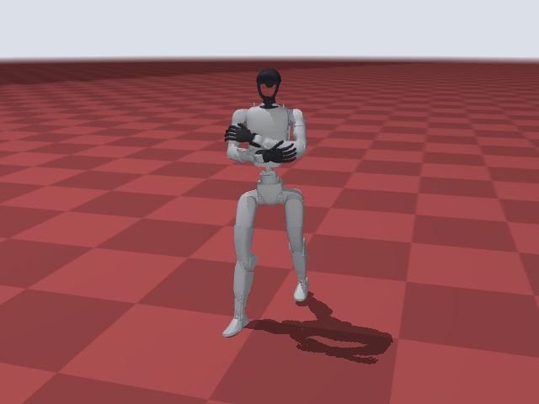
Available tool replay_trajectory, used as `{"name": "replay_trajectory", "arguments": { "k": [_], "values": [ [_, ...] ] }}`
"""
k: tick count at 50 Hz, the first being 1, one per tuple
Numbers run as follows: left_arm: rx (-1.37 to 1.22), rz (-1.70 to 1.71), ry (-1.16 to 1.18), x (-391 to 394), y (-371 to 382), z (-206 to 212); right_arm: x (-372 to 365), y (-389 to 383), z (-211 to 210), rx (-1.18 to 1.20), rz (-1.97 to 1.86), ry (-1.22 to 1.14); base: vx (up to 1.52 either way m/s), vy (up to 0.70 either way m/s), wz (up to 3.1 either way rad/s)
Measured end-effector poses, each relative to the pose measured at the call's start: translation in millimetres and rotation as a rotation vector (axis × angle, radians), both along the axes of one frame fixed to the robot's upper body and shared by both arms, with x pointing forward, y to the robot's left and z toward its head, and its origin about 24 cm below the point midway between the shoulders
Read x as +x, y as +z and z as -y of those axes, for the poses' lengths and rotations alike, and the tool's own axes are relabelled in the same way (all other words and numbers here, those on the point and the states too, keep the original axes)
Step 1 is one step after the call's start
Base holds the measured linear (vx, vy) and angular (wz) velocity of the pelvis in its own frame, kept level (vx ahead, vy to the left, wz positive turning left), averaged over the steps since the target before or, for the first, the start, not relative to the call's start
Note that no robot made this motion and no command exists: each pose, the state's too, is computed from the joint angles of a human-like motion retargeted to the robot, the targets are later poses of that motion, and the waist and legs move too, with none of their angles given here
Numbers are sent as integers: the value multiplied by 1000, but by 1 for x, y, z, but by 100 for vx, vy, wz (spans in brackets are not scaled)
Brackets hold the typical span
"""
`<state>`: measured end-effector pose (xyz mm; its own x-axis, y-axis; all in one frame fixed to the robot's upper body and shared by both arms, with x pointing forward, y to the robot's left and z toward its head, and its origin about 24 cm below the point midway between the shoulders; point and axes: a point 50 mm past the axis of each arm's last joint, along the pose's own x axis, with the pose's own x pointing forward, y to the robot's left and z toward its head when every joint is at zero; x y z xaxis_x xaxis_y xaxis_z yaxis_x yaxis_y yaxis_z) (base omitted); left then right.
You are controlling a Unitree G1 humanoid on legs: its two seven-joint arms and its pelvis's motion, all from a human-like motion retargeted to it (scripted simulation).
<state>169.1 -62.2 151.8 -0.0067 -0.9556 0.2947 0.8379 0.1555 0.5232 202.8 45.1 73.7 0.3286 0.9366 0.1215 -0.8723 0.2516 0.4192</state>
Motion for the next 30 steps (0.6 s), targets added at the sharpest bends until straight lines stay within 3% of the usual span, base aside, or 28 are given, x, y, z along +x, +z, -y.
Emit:
{"name": "replay_trajectory", "arguments": {
  "k": [15, 30],
  "values": [
    [79, -12, -38, -3, -10, -6, -11, -9, -6, 44, -145, 5, 54, -26, -37],
    [44, -3, -42, 1, -1, -7, -7, -4, -10, 56, -76, 11, 53, -2, -87]
  ]
}}
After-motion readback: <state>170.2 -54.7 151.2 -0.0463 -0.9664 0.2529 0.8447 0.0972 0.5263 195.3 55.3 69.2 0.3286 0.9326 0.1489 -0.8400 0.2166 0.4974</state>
